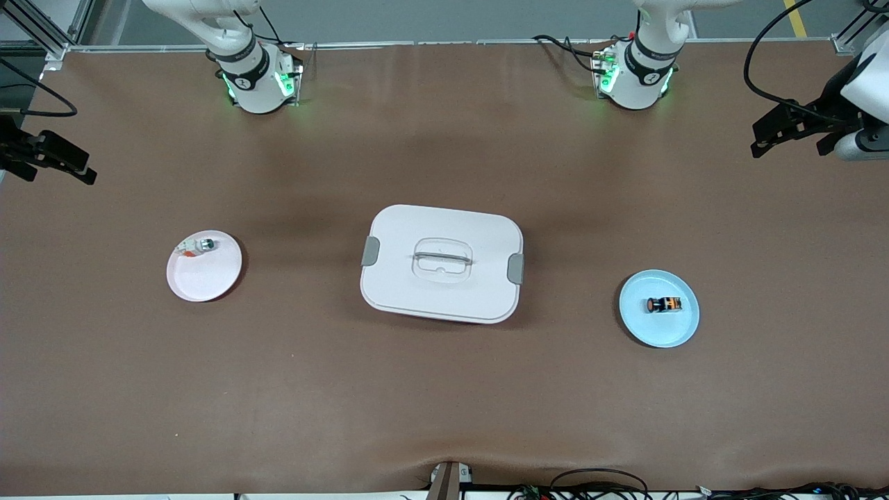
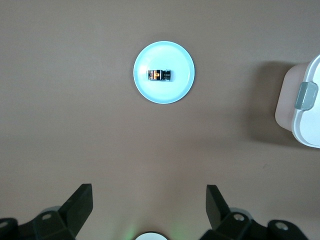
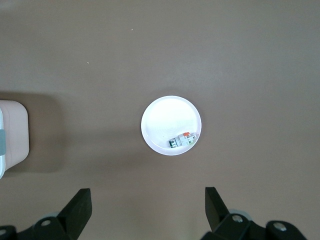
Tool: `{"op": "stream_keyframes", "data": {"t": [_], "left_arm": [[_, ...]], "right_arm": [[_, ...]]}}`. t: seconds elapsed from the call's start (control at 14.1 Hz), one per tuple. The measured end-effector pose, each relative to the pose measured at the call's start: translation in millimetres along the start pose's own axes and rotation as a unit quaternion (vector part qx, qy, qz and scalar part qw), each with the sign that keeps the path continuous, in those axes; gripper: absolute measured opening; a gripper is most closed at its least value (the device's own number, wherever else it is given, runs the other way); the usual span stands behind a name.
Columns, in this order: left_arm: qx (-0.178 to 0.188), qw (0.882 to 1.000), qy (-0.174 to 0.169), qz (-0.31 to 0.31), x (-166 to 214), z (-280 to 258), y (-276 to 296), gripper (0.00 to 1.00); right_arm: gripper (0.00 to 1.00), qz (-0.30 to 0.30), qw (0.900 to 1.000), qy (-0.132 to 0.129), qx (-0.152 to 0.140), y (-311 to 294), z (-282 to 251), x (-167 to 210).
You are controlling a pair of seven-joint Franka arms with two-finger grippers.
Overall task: Transfer orange switch to right arm and place
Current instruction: 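Move the left gripper down over the orange switch on the blue plate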
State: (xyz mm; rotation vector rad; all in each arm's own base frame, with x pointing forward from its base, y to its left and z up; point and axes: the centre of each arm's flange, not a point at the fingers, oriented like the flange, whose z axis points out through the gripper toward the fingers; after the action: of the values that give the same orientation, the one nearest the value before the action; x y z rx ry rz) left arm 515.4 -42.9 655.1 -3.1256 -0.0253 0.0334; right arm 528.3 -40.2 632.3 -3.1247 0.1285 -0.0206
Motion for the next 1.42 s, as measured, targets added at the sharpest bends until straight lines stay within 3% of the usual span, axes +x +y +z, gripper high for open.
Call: {"op": "stream_keyframes", "data": {"t": [0.71, 1.06, 1.42], "left_arm": [[-0.001, 1.000, -0.021, -0.004, 13.4, 21.5, -4.7, 1.00], [0.003, 0.998, -0.057, -0.004, 41.2, 76.9, -5.9, 1.00], [0.011, 0.999, -0.040, -0.002, 55.4, 151.9, -7.9, 1.00]], "right_arm": [[1.00, 0.000, 1.000, 0.002, 0.000, 0.6, -0.7, 0.0], [1.00, 0.001, 1.000, 0.001, 0.000, 1.6, -0.2, -0.1], [1.00, 0.002, 1.000, 0.000, 0.000, 2.1, 0.8, -0.2]]}}
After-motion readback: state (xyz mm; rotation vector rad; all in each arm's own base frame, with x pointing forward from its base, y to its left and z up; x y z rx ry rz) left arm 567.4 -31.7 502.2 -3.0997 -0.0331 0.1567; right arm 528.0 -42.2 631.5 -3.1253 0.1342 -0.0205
